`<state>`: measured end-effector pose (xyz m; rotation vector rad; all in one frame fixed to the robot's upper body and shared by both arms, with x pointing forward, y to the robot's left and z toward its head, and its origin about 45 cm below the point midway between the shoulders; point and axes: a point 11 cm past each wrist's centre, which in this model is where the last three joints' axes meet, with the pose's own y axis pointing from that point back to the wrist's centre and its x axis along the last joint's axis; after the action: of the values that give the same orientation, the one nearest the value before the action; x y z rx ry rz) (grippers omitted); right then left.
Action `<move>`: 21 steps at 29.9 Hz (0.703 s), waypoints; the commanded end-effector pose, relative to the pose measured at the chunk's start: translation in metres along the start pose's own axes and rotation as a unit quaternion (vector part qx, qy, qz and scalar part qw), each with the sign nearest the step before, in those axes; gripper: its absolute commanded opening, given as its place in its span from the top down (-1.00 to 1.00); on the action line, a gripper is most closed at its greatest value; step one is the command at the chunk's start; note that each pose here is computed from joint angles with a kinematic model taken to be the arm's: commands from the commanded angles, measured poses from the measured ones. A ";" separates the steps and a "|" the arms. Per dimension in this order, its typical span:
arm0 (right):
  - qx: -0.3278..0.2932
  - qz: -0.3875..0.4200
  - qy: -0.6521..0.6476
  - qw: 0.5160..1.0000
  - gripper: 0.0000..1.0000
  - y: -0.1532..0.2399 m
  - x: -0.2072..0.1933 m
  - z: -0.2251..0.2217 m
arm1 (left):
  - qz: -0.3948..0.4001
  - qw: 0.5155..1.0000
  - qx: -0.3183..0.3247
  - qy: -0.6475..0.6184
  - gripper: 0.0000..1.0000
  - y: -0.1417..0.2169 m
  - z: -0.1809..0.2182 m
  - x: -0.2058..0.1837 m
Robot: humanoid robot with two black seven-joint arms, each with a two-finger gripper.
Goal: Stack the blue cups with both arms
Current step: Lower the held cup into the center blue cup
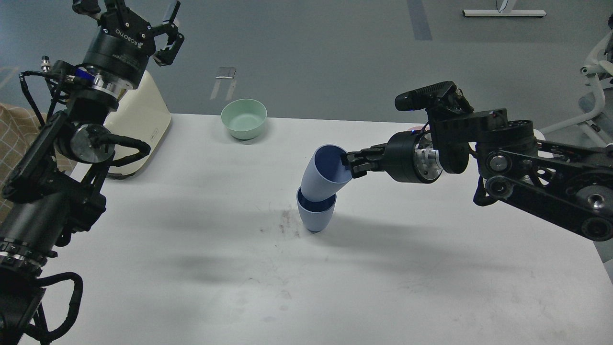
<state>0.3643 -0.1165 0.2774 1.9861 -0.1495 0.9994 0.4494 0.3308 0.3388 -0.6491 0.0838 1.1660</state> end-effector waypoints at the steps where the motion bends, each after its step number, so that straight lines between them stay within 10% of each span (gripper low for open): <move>1: 0.002 -0.004 -0.004 1.000 1.00 -0.002 -0.004 0.000 | 0.000 1.000 0.000 0.002 -0.95 0.000 -0.001 -0.001; 21: -0.010 -0.010 -0.012 1.000 0.77 -0.005 -0.012 0.004 | 0.001 1.000 -0.003 0.003 -0.95 0.000 -0.001 0.000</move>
<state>0.3613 -0.1200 0.2650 1.9775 -0.1504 0.9590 0.4492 0.3303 0.3383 -0.6549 0.0855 1.1657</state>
